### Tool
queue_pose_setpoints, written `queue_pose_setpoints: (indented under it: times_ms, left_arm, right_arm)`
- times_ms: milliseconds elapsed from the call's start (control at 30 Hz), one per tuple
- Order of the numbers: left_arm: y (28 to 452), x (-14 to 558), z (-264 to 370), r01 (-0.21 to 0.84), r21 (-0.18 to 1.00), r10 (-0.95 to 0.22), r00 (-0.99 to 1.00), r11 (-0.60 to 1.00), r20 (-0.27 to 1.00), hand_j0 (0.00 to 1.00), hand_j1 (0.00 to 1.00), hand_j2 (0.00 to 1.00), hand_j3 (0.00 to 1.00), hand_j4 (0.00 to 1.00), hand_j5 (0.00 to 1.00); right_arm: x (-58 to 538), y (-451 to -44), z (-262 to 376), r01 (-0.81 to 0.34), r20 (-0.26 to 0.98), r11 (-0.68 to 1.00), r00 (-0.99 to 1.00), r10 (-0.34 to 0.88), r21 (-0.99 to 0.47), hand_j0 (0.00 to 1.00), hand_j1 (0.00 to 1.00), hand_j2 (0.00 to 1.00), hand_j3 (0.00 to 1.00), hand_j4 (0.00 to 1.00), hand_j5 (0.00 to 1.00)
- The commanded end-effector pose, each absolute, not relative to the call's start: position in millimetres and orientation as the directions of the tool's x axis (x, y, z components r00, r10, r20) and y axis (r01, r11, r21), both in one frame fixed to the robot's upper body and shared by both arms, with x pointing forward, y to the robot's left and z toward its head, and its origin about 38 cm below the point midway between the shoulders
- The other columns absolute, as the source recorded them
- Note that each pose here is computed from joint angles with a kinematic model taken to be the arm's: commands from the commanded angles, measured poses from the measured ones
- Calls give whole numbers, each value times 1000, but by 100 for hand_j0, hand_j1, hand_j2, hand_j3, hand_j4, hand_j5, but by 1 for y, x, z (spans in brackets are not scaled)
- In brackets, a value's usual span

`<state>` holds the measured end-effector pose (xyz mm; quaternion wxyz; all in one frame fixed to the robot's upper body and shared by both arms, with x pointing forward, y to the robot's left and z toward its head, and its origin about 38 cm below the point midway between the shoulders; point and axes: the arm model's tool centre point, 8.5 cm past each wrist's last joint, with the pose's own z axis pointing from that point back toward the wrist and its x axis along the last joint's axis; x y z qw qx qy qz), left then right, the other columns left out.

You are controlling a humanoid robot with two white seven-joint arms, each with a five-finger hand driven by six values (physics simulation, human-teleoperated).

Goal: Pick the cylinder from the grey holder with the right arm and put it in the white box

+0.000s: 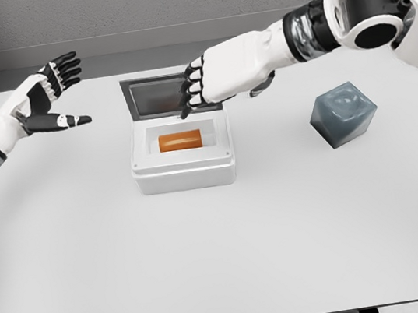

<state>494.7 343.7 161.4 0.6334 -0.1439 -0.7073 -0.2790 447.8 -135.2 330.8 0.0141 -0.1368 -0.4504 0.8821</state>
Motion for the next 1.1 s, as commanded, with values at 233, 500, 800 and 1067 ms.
queue_pose_setpoints:
  times_ms: [233,500,800,1067]
  left_arm:
    - [301,499,152,627,195,-127,-152,754,980,100,100,100,100,100,100]
    - [285,502,159,646,198,-111,-173,737,979,100,100,100,100,100,100]
    - [270,487,164,680,218,-92,-217,701,972,100,100,100,100,100,100]
    - [277,479,171,679,242,-104,-238,693,966,100,100,100,100,100,100]
  right_arm:
    - [374,-307,410,-46,-58,-222,-897,437,-974,100,100,100,100,100,100]
    - [360,-325,309,-386,422,172,-828,369,-906,100,100,100,100,100,100]
    - [337,-343,247,-398,553,418,-744,375,-817,100,100,100,100,100,100]
    - [333,-341,236,-420,578,427,-728,368,-801,100,100,100,100,100,100]
